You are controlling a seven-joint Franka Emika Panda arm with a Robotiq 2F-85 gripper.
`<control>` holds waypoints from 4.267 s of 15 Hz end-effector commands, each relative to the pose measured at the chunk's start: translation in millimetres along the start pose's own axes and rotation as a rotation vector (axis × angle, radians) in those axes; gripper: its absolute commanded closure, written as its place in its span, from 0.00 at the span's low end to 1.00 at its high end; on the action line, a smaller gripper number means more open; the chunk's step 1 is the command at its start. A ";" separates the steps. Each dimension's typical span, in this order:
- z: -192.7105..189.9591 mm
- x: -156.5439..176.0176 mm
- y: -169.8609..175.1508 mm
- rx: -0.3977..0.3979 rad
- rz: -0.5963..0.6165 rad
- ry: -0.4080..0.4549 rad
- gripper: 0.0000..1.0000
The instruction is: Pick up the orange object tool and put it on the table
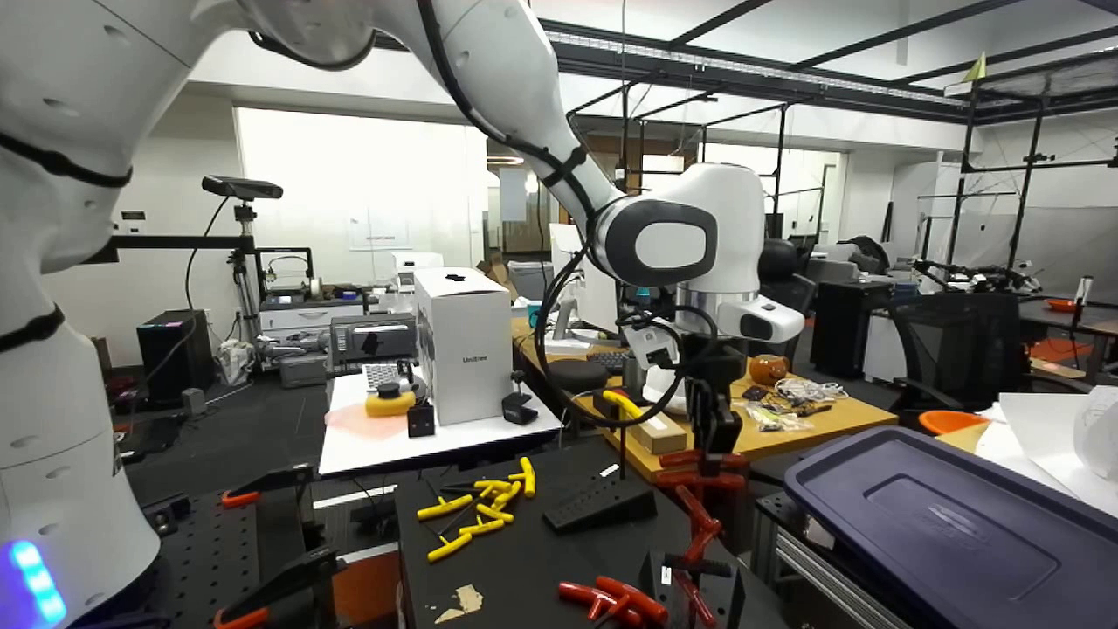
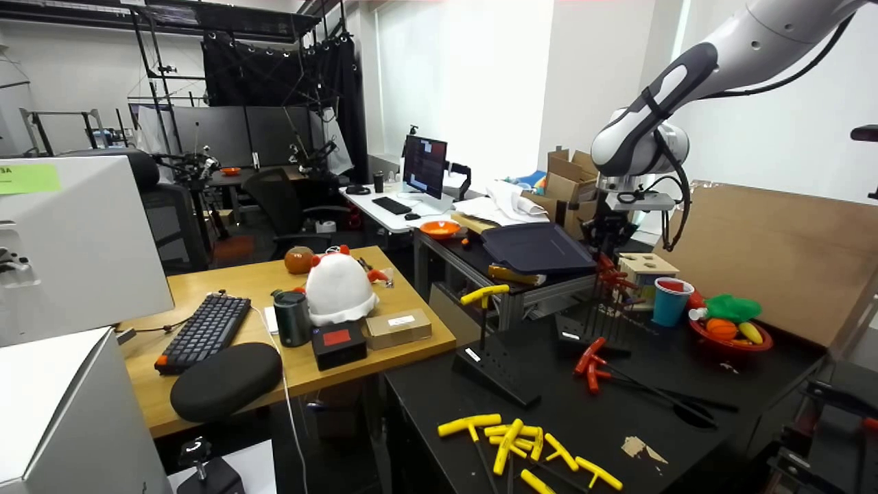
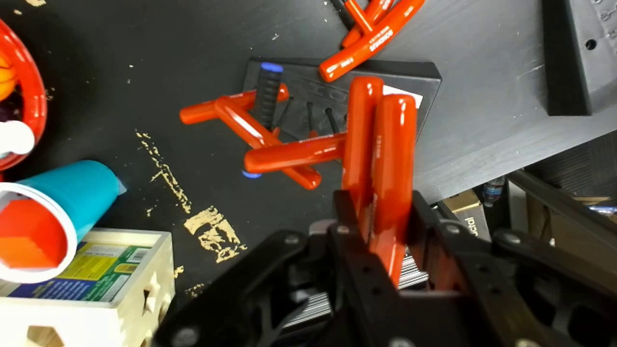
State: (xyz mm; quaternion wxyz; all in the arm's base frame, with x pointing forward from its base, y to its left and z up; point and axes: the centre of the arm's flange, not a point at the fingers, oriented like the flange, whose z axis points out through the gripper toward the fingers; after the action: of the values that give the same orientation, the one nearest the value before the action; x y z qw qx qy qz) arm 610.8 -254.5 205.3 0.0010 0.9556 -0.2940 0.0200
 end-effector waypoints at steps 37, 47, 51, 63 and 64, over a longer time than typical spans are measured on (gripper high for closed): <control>-36.9 -16.5 -31.4 -0.040 -0.017 0.051 0.45; -28.4 -10.8 -33.0 -0.056 -0.013 0.031 0.00; -25.0 -7.9 -34.0 -0.056 -0.015 0.022 0.00; -19.1 -3.0 -36.1 -0.058 -0.017 -0.016 0.57; -18.9 -3.2 -36.1 -0.059 -0.017 -0.018 0.64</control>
State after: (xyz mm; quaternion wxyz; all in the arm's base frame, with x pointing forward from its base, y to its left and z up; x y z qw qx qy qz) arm 622.5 -222.3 221.0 0.0262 0.9593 -0.2808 0.0135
